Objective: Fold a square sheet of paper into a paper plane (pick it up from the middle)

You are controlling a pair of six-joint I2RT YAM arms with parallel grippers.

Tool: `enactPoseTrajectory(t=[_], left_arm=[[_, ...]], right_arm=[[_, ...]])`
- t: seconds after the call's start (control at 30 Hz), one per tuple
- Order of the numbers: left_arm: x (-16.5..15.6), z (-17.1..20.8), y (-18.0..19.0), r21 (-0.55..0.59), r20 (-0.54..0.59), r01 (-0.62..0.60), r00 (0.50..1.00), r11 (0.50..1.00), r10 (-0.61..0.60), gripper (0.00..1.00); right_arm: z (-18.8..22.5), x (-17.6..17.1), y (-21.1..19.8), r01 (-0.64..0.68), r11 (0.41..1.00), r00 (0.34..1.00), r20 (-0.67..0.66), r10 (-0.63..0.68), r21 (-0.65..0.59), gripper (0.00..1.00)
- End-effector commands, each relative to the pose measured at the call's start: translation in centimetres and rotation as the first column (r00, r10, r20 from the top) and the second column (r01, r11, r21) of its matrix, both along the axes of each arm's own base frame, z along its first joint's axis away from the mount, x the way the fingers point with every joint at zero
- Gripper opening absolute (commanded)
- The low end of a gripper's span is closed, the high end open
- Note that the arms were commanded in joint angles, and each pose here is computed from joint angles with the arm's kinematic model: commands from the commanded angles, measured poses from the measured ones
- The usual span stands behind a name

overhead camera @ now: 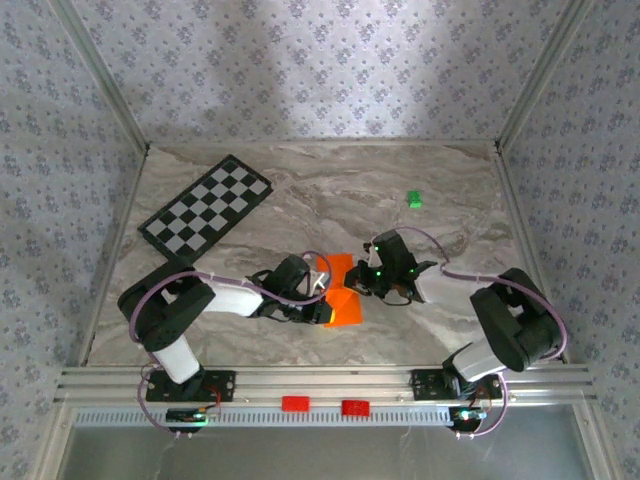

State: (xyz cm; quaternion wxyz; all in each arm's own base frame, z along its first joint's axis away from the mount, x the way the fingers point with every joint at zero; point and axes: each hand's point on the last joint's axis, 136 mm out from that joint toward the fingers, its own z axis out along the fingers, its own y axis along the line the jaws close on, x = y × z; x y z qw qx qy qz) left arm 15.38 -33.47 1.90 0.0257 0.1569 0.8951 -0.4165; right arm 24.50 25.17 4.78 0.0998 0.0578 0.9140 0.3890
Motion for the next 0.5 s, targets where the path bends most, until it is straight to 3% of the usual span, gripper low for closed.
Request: enactPoseTrajectory(t=[0.0, 0.23, 0.47], left_arm=[[-2.0, -3.9, 3.0, 0.157, -0.09, 0.004, 0.996, 0.988, 0.01, 0.0], [-1.8, -3.1, 2.7, 0.135, -0.086, 0.0, 0.996, 0.991, 0.012, 0.0], [0.4, 1.7, 0.3, 0.036, -0.018, -0.005, 1.0, 0.999, 0.006, 0.0]], right_arm=[[-2.4, -0.6, -0.9, 0.021, 0.998, 0.998, -0.062, -0.025, -0.056, 0.0], [-5.8, -1.4, -3.6, 0.096, 0.99, 0.984, -0.141, -0.11, -0.104, 0.0], [-6.5, -1.8, -3.9, 0.086, 0.989, 0.981, -0.161, -0.105, -0.122, 0.0]])
